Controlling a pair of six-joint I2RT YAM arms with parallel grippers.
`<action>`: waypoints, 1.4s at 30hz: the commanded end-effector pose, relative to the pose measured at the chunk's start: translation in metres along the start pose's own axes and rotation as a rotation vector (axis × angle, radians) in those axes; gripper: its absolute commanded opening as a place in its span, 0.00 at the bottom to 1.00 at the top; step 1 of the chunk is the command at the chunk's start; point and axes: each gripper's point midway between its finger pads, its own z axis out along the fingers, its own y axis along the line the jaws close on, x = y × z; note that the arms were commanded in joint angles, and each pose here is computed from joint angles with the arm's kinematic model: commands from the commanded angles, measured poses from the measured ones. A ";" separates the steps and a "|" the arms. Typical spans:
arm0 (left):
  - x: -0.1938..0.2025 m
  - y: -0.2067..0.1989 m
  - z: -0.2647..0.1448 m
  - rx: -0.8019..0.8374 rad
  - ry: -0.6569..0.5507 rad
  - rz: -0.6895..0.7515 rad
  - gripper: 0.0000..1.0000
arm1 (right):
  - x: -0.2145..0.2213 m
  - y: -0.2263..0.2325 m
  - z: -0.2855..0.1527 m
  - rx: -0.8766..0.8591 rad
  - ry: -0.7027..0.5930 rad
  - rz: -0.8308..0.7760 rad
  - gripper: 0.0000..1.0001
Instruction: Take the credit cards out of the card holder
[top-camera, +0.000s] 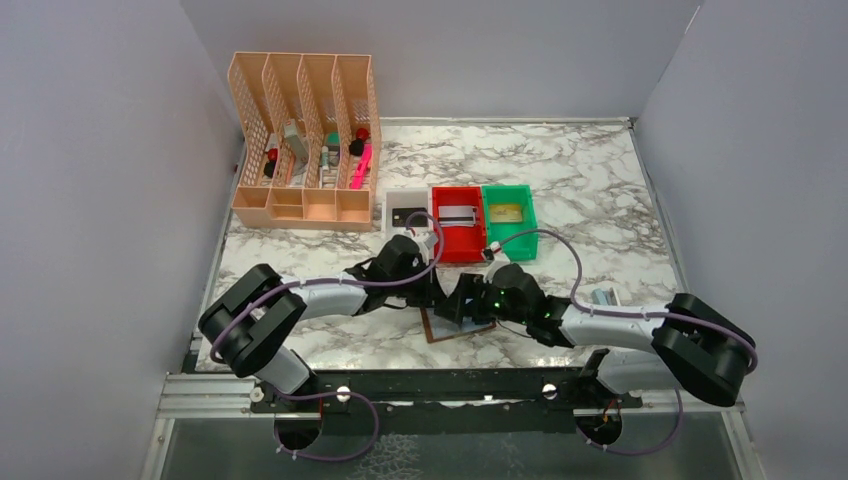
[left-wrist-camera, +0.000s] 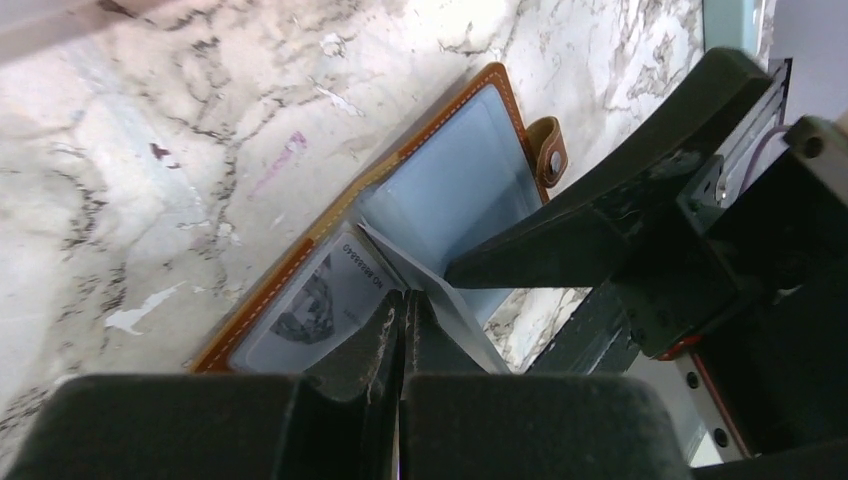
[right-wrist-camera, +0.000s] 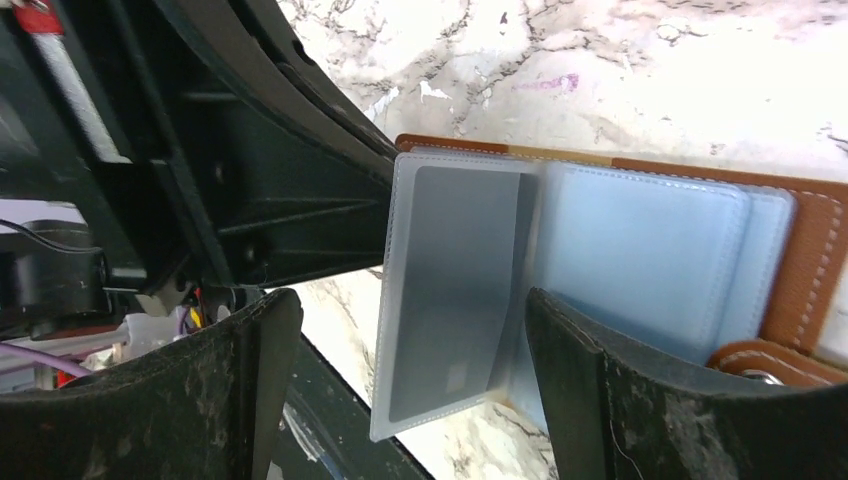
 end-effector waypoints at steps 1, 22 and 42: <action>-0.001 -0.021 0.008 0.071 0.020 0.035 0.00 | -0.007 -0.017 -0.011 0.132 -0.011 -0.044 0.87; -0.012 -0.016 0.002 -0.062 -0.035 0.075 0.04 | -0.035 -0.033 -0.043 0.281 -0.128 -0.087 0.48; -0.023 -0.022 -0.028 -0.050 -0.171 0.031 0.46 | -0.023 -0.041 -0.026 0.340 -0.010 -0.150 0.43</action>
